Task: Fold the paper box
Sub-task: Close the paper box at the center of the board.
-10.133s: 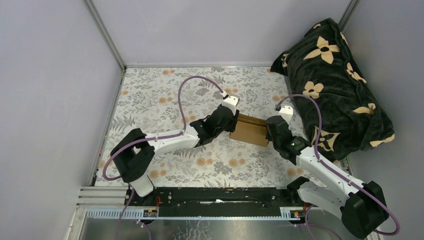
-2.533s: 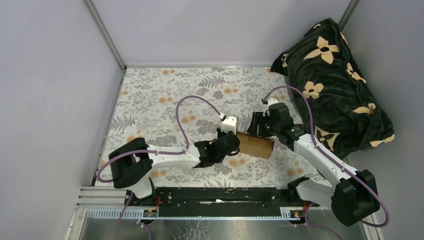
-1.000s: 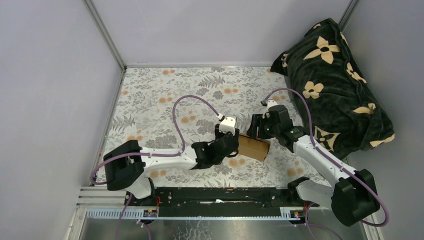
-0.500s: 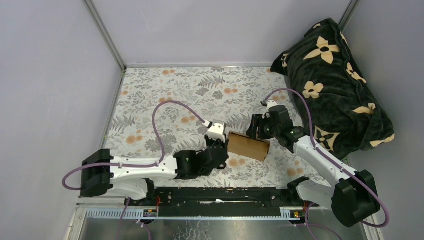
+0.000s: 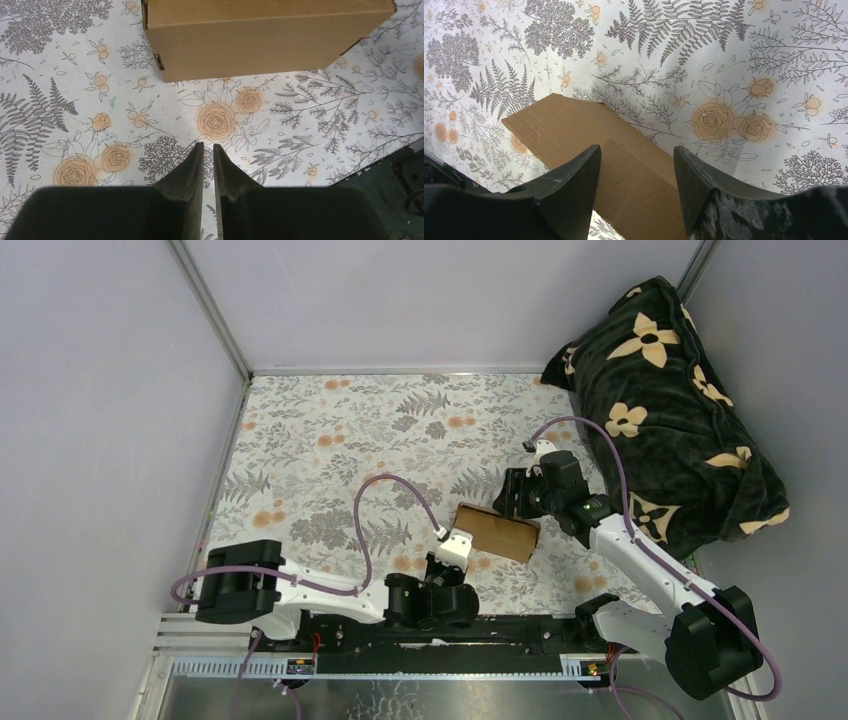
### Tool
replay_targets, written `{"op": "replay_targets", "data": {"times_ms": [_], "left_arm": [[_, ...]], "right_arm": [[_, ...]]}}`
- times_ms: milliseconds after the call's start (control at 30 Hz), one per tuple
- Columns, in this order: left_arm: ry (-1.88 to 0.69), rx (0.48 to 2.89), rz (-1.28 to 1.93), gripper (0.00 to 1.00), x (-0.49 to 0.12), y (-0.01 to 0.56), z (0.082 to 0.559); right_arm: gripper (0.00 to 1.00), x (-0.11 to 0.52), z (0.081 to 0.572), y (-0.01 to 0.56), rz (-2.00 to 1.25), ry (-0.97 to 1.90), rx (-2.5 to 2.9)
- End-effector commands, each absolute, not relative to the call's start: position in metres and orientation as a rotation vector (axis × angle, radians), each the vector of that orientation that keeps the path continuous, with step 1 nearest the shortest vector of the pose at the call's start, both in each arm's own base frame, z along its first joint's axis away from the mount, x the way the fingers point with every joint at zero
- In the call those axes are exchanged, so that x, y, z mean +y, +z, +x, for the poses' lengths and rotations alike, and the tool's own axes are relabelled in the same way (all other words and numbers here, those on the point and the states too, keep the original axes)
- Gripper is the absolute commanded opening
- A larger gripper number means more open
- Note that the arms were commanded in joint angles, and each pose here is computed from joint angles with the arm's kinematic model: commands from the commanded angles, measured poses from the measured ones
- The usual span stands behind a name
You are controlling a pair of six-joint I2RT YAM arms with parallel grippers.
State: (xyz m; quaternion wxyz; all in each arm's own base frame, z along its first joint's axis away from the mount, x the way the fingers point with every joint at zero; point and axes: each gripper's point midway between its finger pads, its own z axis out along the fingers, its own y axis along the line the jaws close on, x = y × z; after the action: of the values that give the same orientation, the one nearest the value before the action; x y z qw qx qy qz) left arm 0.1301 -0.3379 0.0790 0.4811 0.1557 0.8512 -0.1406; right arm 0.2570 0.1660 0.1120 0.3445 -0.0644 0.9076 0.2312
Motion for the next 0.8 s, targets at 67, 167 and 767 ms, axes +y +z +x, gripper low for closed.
{"op": "replay_targets", "data": {"times_ms": [67,167,767], "left_arm": [[-0.377,2.053,0.217,0.18,-0.340,0.075,0.157],[-0.433,2.047,0.167,0.17,-0.340,0.077,0.167],[-0.533,2.016,0.053,0.16,-0.378,0.079,0.194]], "right_arm": [[0.61,0.171,0.256,0.123,-0.195,0.643,2.312],[0.61,0.171,0.255,0.123,-0.197,0.647,2.310],[0.54,0.173,0.237,0.116,-0.227,0.675,2.331]]}}
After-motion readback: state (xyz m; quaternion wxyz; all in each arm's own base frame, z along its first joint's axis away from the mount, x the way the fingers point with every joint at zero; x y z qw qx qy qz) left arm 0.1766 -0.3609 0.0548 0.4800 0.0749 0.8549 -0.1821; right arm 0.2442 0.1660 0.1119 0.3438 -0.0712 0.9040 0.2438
